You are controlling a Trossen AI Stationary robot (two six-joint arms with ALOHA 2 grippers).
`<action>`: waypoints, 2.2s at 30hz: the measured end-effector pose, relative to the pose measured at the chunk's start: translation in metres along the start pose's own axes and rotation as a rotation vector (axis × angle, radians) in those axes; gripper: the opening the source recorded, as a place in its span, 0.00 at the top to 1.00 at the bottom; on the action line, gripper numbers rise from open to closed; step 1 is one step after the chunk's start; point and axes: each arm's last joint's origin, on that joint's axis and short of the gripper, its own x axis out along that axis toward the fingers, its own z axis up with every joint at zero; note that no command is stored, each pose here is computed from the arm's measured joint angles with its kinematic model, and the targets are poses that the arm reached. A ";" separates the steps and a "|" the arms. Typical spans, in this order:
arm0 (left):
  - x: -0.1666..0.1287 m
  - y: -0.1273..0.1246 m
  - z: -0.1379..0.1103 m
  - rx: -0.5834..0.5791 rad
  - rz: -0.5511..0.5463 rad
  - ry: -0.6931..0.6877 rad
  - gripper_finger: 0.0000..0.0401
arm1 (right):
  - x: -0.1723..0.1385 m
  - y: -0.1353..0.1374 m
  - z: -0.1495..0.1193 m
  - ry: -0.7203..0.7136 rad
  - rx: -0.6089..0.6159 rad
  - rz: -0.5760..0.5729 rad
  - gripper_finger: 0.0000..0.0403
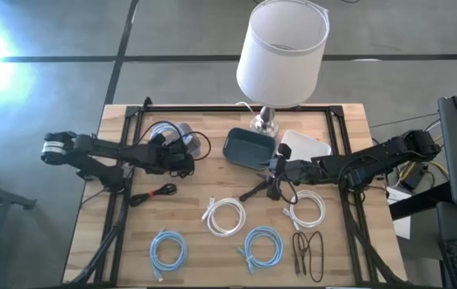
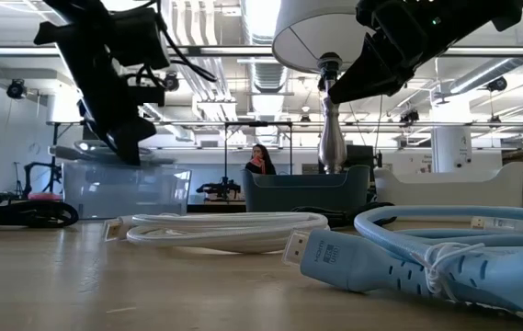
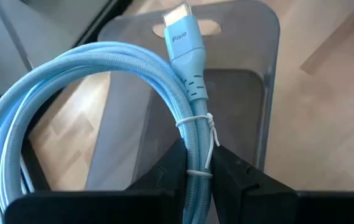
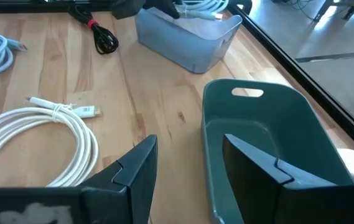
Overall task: Pick & Place USB Port
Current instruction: Put the top left blue HDMI cable into the black bin, then put the left blue HDMI cable into the black bin
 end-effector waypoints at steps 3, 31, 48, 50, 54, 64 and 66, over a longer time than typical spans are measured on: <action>0.001 0.000 -0.001 0.007 -0.011 0.012 0.86 | 0.000 0.000 0.000 0.000 -0.004 0.000 0.56; -0.013 -0.003 0.021 0.042 -0.074 -0.059 0.62 | 0.000 0.000 0.000 0.001 0.000 0.000 0.56; -0.047 -0.040 0.060 0.078 -0.686 -0.372 0.62 | -0.001 0.009 -0.002 0.058 0.000 0.309 0.56; -0.051 -0.043 0.057 0.093 -0.703 -0.372 0.62 | -0.002 0.009 -0.002 0.060 0.000 0.318 0.56; -0.059 -0.051 0.051 0.128 -0.737 -0.377 0.62 | -0.002 0.009 -0.002 0.060 0.000 0.318 0.56; -0.079 -0.069 0.028 0.263 -0.854 -0.328 0.62 | -0.002 0.009 -0.002 0.060 -0.001 0.319 0.56; -0.083 -0.072 0.020 0.312 -0.892 -0.283 0.62 | -0.002 0.010 -0.002 0.060 -0.001 0.319 0.56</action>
